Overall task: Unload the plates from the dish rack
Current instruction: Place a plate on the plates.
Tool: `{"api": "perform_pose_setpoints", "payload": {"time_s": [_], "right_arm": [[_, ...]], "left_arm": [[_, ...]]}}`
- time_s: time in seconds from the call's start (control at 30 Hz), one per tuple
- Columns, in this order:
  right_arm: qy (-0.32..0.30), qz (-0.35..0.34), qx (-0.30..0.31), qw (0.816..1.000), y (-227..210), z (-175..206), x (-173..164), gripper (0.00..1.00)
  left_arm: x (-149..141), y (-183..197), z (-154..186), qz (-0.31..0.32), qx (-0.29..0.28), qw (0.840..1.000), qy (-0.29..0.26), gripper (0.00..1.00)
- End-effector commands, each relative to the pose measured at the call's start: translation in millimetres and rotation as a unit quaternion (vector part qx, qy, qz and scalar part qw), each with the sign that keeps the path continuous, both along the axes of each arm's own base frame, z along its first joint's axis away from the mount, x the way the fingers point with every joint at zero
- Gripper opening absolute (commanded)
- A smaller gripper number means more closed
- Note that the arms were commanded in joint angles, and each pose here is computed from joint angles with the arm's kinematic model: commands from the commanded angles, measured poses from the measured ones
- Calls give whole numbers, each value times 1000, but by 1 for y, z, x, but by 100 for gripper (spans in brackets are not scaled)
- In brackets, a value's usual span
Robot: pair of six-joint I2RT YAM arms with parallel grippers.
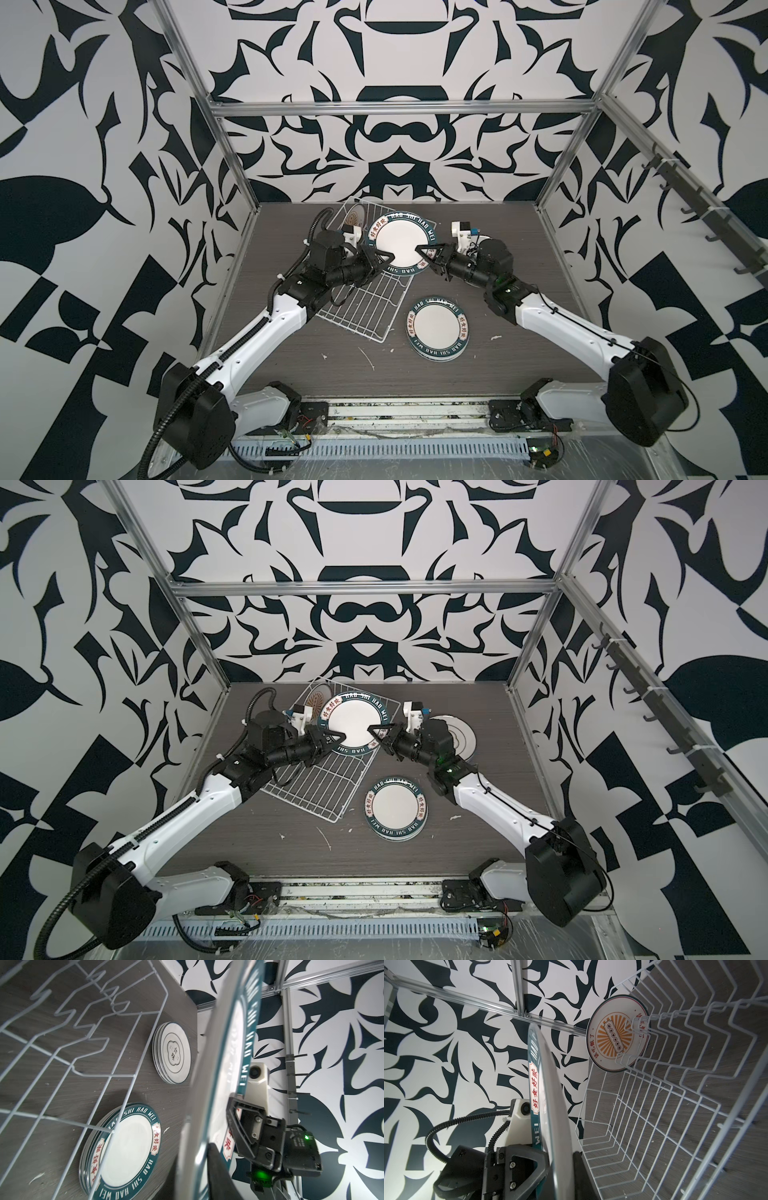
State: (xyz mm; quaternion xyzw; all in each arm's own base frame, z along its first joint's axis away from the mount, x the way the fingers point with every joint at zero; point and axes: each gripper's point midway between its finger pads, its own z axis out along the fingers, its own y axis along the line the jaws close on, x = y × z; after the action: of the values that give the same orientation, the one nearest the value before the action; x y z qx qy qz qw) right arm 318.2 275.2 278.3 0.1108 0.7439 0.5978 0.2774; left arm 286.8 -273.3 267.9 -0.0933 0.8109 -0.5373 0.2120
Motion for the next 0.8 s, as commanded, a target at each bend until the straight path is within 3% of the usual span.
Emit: {"api": "perform_pose_setpoints", "payload": {"time_s": [0.0,0.23,0.27,0.47,0.53,0.63,0.77], "right_arm": [[-57,4,-27,998,-2,22,-9,0],[-65,-26,-88,994,-25,21,-21,0],[-66,-35,-103,992,-31,20,-22,0],[-46,-97,-240,965,-81,3,-36,0],[-34,-115,-285,951,-100,-5,-43,0],[-14,-134,-333,933,-125,-20,-56,0],[32,-141,-374,916,-146,-49,-73,0]], "left_arm": [[-6,0,3,-15,16,1000,-18,36],[-10,14,17,-3,55,997,-50,61],[-10,18,18,2,69,996,-54,76],[-2,54,20,47,169,981,-78,84],[4,75,19,88,214,969,-84,84],[12,111,19,161,282,940,-101,100],[18,147,22,223,350,900,-129,99]]}}
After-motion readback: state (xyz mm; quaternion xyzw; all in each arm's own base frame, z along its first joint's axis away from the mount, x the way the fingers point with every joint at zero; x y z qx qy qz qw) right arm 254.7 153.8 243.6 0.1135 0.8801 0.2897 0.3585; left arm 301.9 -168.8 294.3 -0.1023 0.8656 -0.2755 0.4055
